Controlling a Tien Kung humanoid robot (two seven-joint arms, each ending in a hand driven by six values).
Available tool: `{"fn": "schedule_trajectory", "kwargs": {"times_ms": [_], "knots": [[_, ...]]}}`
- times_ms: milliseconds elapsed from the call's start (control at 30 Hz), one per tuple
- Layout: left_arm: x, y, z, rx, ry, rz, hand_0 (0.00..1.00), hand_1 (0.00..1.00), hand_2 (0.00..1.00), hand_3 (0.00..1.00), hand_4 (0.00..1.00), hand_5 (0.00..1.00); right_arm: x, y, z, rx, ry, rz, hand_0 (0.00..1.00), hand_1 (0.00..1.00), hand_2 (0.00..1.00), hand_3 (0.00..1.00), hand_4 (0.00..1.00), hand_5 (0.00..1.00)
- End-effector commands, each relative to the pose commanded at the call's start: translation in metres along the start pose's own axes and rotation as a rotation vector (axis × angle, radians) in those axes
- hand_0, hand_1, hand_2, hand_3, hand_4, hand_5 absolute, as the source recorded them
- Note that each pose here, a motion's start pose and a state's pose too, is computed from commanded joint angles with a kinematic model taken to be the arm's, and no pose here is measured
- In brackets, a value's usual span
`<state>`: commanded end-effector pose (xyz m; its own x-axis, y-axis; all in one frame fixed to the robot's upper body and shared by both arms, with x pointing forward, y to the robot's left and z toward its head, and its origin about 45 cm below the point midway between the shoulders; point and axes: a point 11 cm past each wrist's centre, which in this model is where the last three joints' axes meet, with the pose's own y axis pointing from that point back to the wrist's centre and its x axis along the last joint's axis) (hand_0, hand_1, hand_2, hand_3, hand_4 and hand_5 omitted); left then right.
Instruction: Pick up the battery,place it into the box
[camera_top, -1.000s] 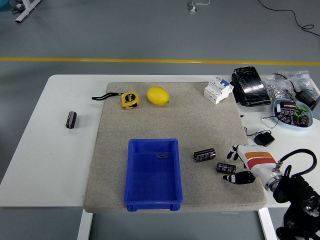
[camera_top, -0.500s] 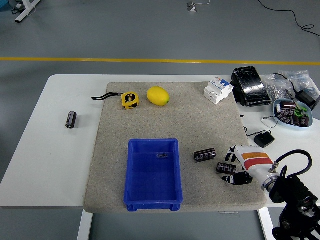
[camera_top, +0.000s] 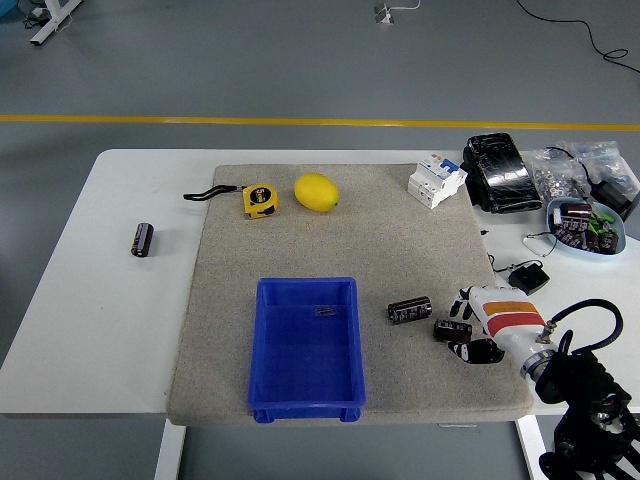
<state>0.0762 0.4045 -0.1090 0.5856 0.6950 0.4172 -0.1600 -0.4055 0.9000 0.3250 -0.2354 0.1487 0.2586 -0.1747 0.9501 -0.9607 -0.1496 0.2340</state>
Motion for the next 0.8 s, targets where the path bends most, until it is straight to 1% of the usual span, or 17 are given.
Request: {"fn": "schedule_trajectory", "kwargs": {"times_ms": [167, 200, 567, 600, 800], "knots": [[-0.0003, 0.0, 0.0001, 0.0, 0.001, -0.001, 0.713, 0.685, 0.726, 0.63, 0.651, 0.658, -0.0021, -0.0005, 0.0, 0.0, 0.003, -0.007, 0.093, 0.233, 0.444, 0.48, 0.887, 0.118], [-0.0003, 0.0, 0.0002, 0.0, 0.0, -0.001, 0.713, 0.686, 0.726, 0.63, 0.651, 0.658, -0.0025, -0.0006, 0.0002, -0.001, 0.004, -0.01, 0.091, 0.232, 0.439, 0.48, 0.932, 0.137], [0.0002, 0.0, 0.0007, -0.001, -0.002, 0.0, 0.713, 0.685, 0.726, 0.63, 0.651, 0.658, -0.0017, -0.0015, -0.0005, 0.001, 0.003, -0.002, 0.091, 0.229, 0.438, 0.478, 0.933, 0.144], [0.0002, 0.0, 0.0006, -0.001, -0.002, 0.0, 0.714, 0.686, 0.726, 0.63, 0.651, 0.657, -0.0015, -0.0014, -0.0001, 0.0, 0.002, 0.001, 0.075, 0.221, 0.428, 0.475, 0.935, 0.088], [-0.0004, 0.0, -0.0004, 0.001, -0.004, -0.001, 0.713, 0.686, 0.727, 0.63, 0.651, 0.657, -0.0017, -0.001, 0.0002, -0.001, 0.002, 0.005, 0.072, 0.217, 0.424, 0.472, 0.938, 0.079]]}}
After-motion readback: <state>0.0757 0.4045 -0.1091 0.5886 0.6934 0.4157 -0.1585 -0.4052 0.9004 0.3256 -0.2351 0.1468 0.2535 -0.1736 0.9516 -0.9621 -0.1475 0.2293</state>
